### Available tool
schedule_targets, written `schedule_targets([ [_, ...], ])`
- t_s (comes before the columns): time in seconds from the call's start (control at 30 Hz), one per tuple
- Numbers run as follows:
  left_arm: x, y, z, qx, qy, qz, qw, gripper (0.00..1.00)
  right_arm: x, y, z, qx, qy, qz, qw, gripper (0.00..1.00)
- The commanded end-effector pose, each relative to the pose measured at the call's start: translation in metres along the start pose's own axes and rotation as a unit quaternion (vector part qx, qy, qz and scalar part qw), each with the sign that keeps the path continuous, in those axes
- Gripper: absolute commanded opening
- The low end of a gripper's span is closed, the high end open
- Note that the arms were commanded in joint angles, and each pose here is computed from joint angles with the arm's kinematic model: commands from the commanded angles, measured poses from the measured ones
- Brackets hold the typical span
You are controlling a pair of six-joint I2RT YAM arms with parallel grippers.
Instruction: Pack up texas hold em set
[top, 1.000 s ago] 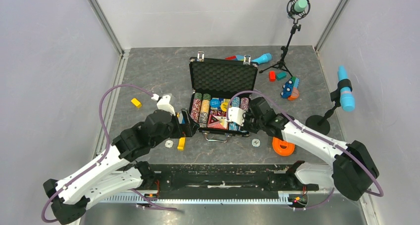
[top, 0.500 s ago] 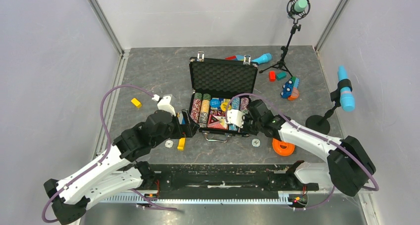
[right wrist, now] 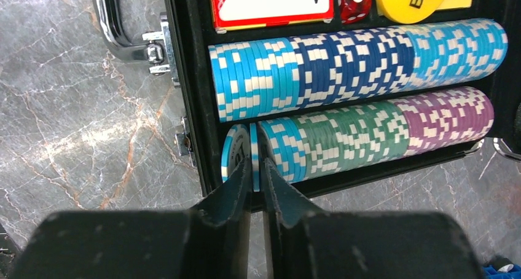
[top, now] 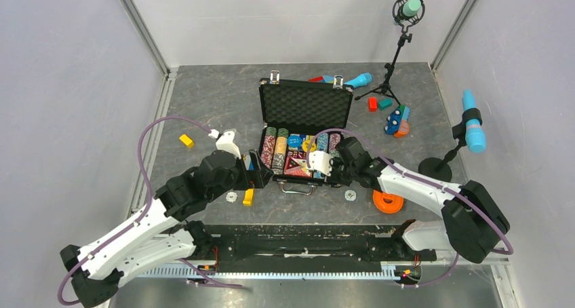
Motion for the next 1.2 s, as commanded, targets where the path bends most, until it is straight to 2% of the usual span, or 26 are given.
schedule_targets([
  [0.0,0.000,0.006,-0.008,0.008,-0.016,-0.010,1.000,1.00,0.005,0.000,-0.014,0.002,-0.045,0.005,0.999,0.17],
  [0.2,-0.001,0.006,-0.008,0.009,-0.017,-0.009,1.000,1.00,0.016,0.011,-0.021,0.003,-0.061,-0.017,0.998,0.26],
  [0.67,0.000,0.007,-0.007,0.010,-0.018,-0.010,1.000,1.00,0.042,0.026,-0.033,-0.017,-0.102,-0.046,0.994,0.26],
  [1.0,-0.001,0.006,-0.007,0.013,-0.018,-0.009,1.000,1.00,0.054,0.025,-0.028,-0.117,-0.154,-0.106,0.975,0.33],
  [1.17,0.001,0.006,-0.007,0.016,-0.020,-0.012,1.000,1.00,0.059,0.020,-0.017,-0.226,-0.184,-0.140,0.946,0.38],
])
Point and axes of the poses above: each gripper's point midway between its finger pads, its own x axis back along the fingers, its own z axis along the line the jaws close on, y = z × x, the point moved 6 cm from there along x, back along the fingers, and after that the axes turned 7 degrees about x, right-handed, at the moved point
